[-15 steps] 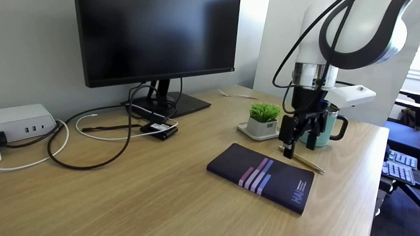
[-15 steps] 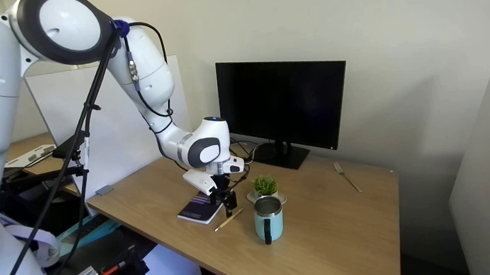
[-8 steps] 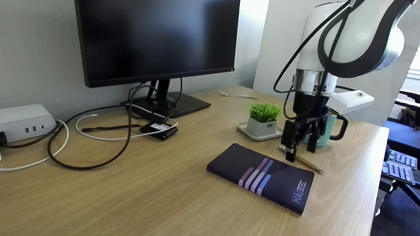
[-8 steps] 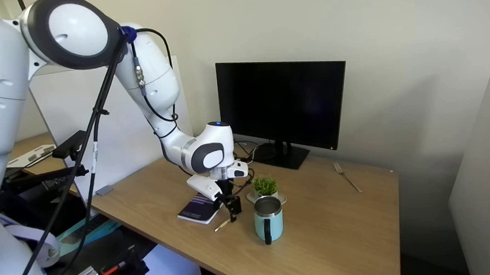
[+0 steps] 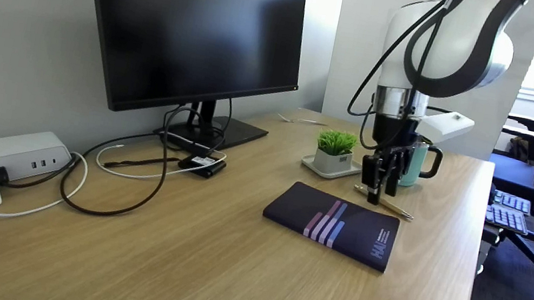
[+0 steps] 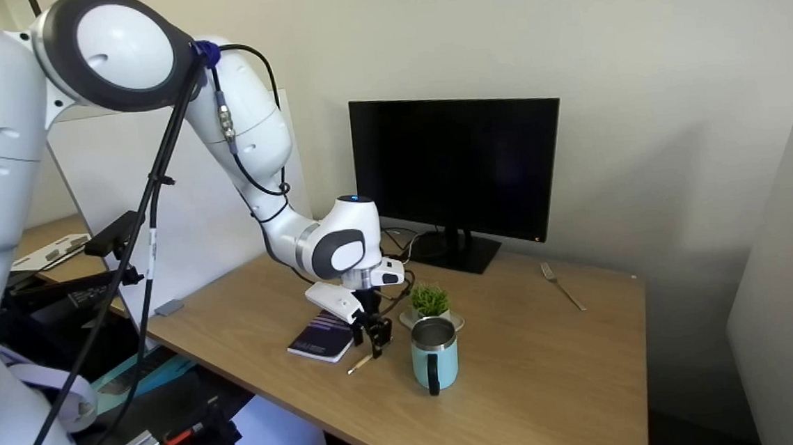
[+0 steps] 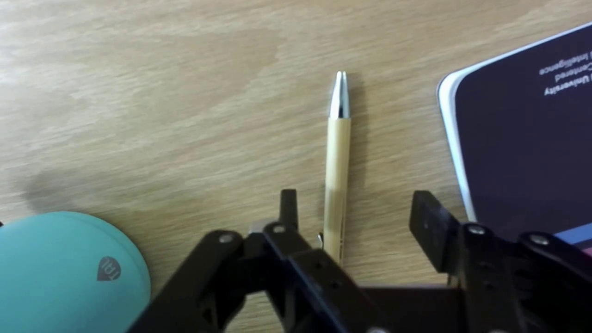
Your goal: Put the pencil inside the thermocup
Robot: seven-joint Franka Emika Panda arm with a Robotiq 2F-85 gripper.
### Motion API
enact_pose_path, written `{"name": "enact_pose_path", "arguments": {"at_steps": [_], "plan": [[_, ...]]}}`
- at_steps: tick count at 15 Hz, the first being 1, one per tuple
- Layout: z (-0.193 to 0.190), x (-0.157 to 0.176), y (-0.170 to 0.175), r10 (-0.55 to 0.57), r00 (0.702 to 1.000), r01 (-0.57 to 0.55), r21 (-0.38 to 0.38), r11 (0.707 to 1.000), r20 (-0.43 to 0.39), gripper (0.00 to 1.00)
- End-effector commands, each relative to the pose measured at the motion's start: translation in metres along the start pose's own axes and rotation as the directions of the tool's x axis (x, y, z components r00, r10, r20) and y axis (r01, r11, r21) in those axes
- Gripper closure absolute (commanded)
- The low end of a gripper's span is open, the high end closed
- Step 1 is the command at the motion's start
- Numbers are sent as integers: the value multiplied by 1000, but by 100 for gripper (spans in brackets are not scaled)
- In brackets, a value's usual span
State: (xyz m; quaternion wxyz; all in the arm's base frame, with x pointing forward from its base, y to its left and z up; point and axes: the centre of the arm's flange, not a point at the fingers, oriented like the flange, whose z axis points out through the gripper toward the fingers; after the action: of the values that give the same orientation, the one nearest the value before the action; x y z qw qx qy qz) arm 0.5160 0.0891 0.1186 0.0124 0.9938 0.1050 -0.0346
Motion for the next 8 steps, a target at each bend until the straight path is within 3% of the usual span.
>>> {"name": "enact_pose_path", "arguments": {"at_steps": [1, 5, 8], "plan": [[2, 5, -1, -37, 999, 37, -7, 999, -17, 64], [4, 3, -4, -49, 999, 49, -9, 999, -24, 94], [3, 2, -5, -52, 998, 51, -11, 999, -36, 100]]}}
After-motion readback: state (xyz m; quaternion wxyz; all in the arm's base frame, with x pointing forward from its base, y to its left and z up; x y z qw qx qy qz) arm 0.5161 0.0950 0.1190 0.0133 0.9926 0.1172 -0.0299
